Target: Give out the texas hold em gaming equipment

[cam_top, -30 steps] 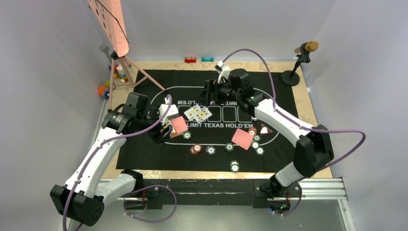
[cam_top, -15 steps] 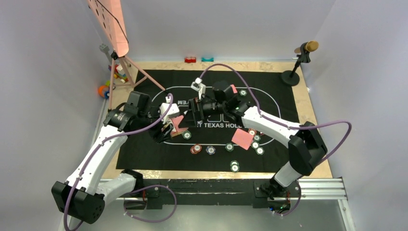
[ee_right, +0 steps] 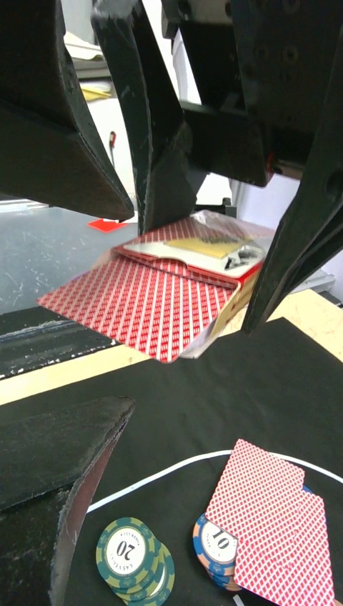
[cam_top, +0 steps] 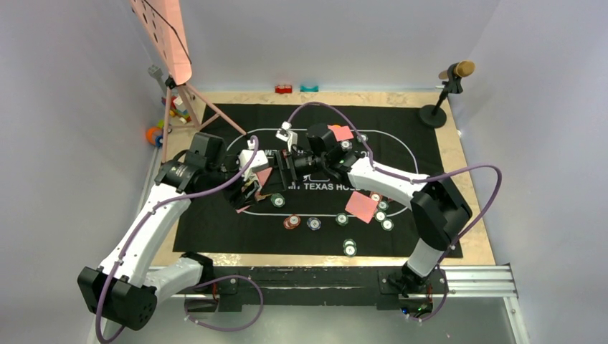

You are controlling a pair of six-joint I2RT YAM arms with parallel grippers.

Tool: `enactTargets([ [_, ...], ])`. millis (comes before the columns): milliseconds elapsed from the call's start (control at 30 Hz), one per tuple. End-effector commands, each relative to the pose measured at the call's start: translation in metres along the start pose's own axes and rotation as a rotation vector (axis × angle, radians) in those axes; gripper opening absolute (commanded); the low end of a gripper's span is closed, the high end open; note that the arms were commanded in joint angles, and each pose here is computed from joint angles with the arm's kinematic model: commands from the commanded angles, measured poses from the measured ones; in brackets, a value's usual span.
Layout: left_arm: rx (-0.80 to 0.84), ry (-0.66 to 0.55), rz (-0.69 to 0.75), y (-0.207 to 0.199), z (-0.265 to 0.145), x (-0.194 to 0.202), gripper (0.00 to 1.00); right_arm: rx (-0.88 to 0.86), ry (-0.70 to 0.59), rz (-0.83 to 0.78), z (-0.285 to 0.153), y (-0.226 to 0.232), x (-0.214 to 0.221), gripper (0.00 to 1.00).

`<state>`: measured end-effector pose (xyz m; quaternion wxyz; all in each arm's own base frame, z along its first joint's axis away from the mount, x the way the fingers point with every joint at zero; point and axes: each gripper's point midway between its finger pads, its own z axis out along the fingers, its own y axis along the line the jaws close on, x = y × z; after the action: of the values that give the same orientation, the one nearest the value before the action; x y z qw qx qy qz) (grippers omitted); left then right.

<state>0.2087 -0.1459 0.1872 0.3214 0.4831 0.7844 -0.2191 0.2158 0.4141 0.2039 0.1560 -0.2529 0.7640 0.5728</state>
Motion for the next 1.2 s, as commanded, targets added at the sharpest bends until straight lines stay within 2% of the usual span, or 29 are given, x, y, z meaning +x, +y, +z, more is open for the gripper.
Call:
enactTargets([
  [0,-0.026,-0.081,0.03,0.006,-0.011,-0.026,0.0,-0.053,-0.021,-0.033,0.001,0.016,-0.014,0.99],
  [333,-0.02,-0.083,0.032,0.0,-0.014,-0.023,0.0,-0.108,-0.058,-0.003,0.001,0.018,-0.028,0.96],
  [533,-0.019,-0.087,0.033,-0.001,-0.014,-0.023,0.0,-0.144,-0.1,0.042,-0.006,0.013,-0.038,0.85],
  [700,-0.021,-0.09,0.034,-0.001,-0.015,-0.024,0.0,-0.143,-0.088,0.058,-0.001,0.009,-0.038,0.78],
  [933,-0.026,-0.093,0.036,0.0,-0.015,-0.025,0.0,-0.149,-0.052,0.077,0.007,0.003,-0.031,0.72],
  [1167,-0.029,-0.088,0.036,0.0,-0.016,-0.024,0.0,-0.145,-0.052,0.083,0.003,0.004,-0.029,0.58],
])
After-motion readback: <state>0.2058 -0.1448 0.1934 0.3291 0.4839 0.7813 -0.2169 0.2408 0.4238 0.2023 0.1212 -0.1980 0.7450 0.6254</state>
